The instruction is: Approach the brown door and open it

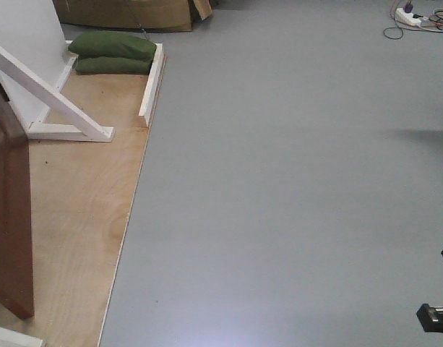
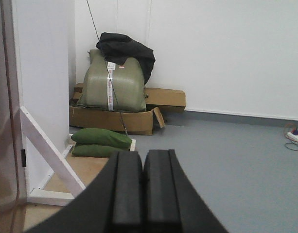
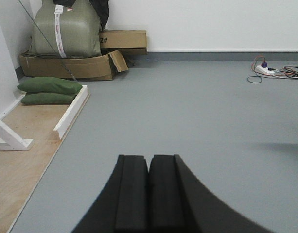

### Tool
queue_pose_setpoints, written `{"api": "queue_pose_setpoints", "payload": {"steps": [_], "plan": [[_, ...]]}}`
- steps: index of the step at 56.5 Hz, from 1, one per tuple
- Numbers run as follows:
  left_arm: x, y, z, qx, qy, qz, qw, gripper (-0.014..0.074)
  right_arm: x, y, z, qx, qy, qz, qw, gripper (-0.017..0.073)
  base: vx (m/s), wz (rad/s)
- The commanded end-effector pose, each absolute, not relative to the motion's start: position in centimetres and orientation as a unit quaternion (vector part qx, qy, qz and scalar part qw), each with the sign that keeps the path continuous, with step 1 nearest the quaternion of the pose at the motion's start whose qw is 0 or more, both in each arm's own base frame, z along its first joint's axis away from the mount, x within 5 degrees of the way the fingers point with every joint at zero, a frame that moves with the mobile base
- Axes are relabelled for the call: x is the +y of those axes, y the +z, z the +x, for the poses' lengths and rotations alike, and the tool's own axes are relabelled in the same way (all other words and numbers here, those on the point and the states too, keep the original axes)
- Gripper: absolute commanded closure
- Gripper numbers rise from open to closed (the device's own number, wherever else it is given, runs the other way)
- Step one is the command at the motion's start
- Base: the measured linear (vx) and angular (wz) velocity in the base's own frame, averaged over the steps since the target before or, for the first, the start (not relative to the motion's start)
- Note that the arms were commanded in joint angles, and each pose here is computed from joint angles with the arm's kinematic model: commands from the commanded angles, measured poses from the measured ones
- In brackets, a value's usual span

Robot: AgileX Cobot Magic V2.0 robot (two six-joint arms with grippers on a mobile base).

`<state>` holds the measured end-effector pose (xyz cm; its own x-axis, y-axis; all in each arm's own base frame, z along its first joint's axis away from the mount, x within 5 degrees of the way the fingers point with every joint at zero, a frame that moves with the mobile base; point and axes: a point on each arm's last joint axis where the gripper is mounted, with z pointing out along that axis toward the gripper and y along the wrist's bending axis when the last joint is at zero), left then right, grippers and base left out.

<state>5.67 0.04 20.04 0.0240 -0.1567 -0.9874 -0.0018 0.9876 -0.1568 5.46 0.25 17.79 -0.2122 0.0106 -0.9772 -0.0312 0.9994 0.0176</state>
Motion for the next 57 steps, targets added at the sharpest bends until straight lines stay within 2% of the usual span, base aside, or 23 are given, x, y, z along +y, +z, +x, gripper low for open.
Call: {"api": "queue_pose_setpoints", "payload": {"steps": [1,25,57], "plan": [[-0.01,21.36,5.5,0.659,-0.06,-0.053,0.747,0.06,0.2,18.41,5.55,0.75,0.013,-0.007,0.661,0.0559,0.33,-0.01],[-0.01,21.36,5.5,0.659,-0.06,-0.053,0.747,0.06,0.2,18.41,5.55,0.75,0.013,-0.007,0.661,0.0559,0.26,-0.03],[-0.01,21.36,5.5,0.659,-0.06,-0.053,0.747,0.06,0.2,18.41,5.55,0.75,0.013,-0.007,0.661,0.0559,0.05,-0.02]]}}
